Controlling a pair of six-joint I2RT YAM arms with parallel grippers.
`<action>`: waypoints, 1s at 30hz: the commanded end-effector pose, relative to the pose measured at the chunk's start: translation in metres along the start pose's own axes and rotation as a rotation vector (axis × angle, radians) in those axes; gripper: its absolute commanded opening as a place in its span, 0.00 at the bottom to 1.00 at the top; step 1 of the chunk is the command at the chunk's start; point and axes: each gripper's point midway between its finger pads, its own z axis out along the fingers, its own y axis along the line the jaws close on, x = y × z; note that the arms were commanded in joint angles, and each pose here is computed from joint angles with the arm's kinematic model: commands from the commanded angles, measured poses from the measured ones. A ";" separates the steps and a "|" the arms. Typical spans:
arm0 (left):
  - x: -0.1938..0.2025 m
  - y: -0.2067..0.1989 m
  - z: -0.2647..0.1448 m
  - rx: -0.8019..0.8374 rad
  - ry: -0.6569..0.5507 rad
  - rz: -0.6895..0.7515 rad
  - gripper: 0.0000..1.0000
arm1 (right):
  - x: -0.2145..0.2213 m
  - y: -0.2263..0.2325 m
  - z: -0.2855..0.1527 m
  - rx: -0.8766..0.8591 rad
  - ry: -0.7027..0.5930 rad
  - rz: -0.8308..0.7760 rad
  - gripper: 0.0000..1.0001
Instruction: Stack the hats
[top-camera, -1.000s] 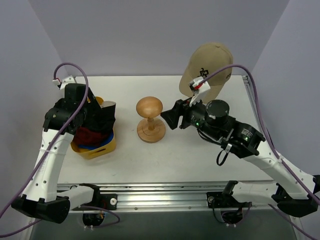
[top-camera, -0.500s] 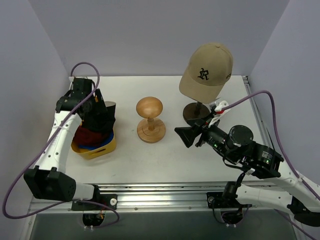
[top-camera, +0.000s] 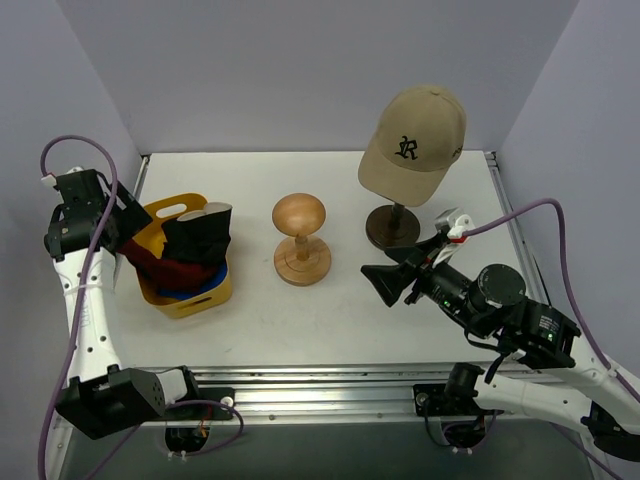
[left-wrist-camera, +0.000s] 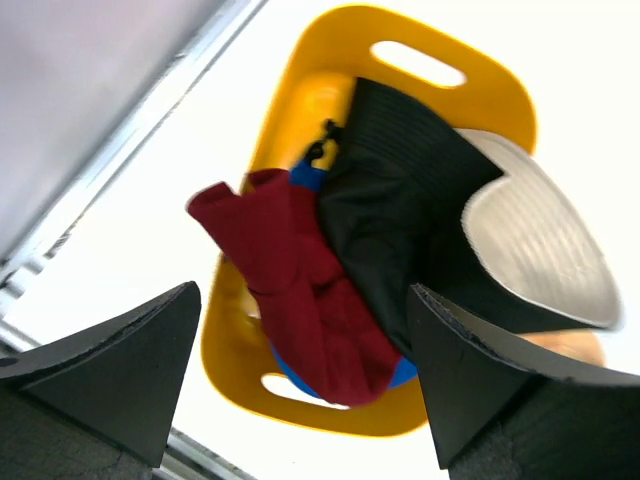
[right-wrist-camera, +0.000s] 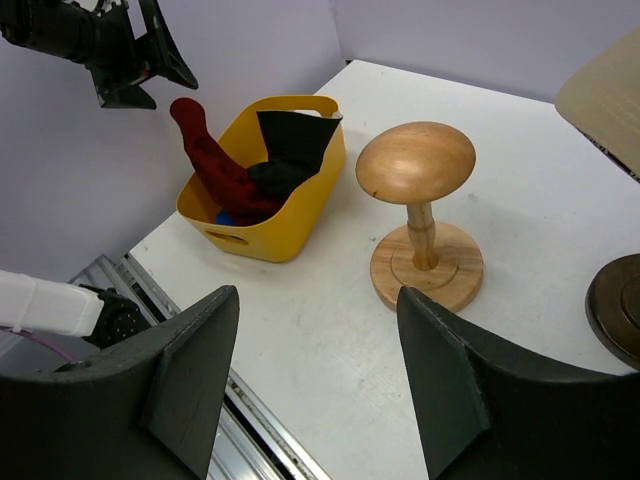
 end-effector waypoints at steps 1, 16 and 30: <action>0.010 -0.020 -0.002 0.116 0.029 -0.024 0.92 | -0.003 0.008 0.003 -0.040 -0.018 -0.009 0.60; 0.072 -0.012 0.025 0.133 0.113 -0.108 0.53 | -0.008 0.006 -0.004 -0.036 -0.037 -0.003 0.60; 0.000 -0.045 -0.138 0.424 -0.167 0.157 0.02 | -0.029 0.026 0.055 -0.017 0.018 -0.107 0.60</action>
